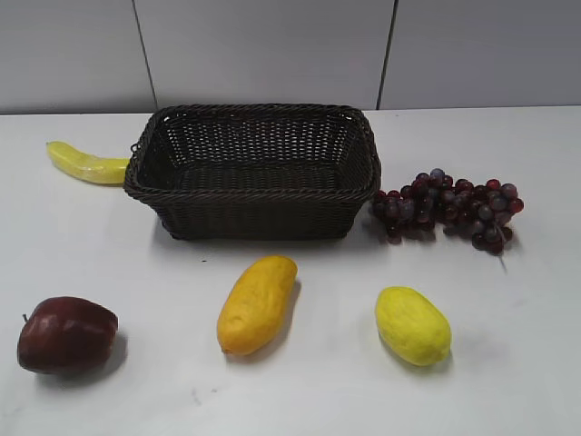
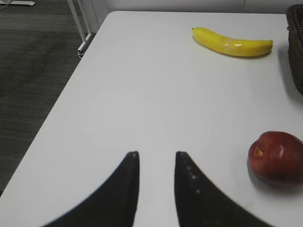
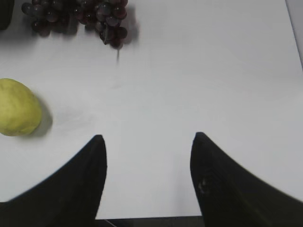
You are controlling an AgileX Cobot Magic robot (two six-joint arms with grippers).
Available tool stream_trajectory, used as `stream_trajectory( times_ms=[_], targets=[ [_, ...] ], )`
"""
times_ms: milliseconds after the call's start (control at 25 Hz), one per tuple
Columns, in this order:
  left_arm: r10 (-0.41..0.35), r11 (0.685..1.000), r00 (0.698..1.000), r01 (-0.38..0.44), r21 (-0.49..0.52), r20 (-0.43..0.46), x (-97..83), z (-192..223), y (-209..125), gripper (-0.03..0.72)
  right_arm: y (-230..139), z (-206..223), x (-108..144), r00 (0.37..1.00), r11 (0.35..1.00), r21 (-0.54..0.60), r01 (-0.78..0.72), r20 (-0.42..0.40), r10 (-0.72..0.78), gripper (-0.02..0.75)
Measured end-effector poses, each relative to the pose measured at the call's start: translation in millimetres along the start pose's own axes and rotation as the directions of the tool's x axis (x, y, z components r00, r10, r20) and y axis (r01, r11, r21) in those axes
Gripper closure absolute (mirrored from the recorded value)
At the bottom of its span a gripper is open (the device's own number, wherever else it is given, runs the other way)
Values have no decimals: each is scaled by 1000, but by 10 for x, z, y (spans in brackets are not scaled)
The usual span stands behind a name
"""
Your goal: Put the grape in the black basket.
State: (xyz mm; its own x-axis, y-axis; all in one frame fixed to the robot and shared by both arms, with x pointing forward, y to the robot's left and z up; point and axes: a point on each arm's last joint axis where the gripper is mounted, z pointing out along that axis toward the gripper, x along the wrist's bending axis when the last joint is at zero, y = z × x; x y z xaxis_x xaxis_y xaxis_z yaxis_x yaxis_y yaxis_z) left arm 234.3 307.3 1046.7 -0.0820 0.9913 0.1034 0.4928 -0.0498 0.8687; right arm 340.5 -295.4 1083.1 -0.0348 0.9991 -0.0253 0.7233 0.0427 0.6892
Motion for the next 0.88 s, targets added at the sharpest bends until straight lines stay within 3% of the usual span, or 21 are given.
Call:
stream_trajectory(
  times_ms=[120,400,880],
  targets=[
    [0,1000,1000,0,0,0,0,0,0,460,226,168,37,999,997,72,-15,-29,17,284],
    [0,1000,1000,0,0,0,0,0,0,460,673,720,118,995,980,192,-42,-81,58,149],
    [0,1000,1000,0,0,0,0,0,0,460,1148,1704,180,992,950,305,-65,-84,95,144]
  ],
)
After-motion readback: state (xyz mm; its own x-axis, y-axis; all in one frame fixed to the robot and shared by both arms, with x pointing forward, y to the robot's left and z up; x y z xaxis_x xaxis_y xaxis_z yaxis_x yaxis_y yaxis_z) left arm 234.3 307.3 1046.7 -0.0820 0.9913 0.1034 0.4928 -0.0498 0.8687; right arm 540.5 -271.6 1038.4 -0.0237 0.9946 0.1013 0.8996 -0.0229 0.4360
